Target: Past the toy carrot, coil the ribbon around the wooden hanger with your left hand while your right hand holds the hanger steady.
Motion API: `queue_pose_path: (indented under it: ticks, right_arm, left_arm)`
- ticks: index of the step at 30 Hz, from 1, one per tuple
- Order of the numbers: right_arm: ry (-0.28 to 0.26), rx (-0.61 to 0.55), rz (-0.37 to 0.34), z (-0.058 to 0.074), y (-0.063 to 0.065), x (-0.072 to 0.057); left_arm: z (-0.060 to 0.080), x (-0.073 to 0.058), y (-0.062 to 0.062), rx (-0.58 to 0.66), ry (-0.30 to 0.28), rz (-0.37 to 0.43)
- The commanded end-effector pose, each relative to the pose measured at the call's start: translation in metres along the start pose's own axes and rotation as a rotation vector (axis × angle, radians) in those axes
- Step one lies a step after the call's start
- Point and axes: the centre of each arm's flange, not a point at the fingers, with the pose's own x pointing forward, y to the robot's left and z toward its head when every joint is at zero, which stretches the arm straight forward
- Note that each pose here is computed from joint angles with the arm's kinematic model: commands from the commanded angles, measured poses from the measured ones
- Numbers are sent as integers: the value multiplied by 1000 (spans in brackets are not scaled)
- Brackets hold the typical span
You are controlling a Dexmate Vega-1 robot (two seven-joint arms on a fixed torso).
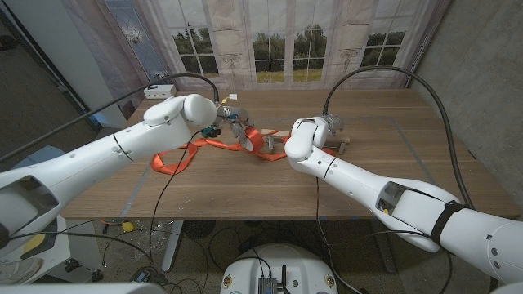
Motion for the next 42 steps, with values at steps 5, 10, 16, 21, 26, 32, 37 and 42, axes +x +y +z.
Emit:
queue_pose_path:
  ticks: [5,10,16,21,26,32,37,42]
  right_arm:
    - [-13,4,56,-8,1,0]
    - [-33,17,60,-11,1,-1]
    - [-105,79,-3,-17,1,-4]
    - [-198,183,-121,-23,3,-9]
    - [-305,316,-215,-32,5,-11]
    - [-416,463,-333,-40,10,-11]
    - [-491,614,-430,-46,14,-7]
    - [-548,739,-501,-50,16,-5]
  left_arm:
    - [-1,0,-5,57,50,-70]
    - [-1,-1,-5,49,39,-82]
    - [-3,-5,-1,19,7,-73]
    - [-5,-13,3,-21,-30,-7]
    - [-11,-20,5,-86,-87,99]
    - [-19,-28,7,-175,-167,234]
    - [-27,-33,9,-233,-228,367]
    - [-36,-35,10,-272,-260,441]
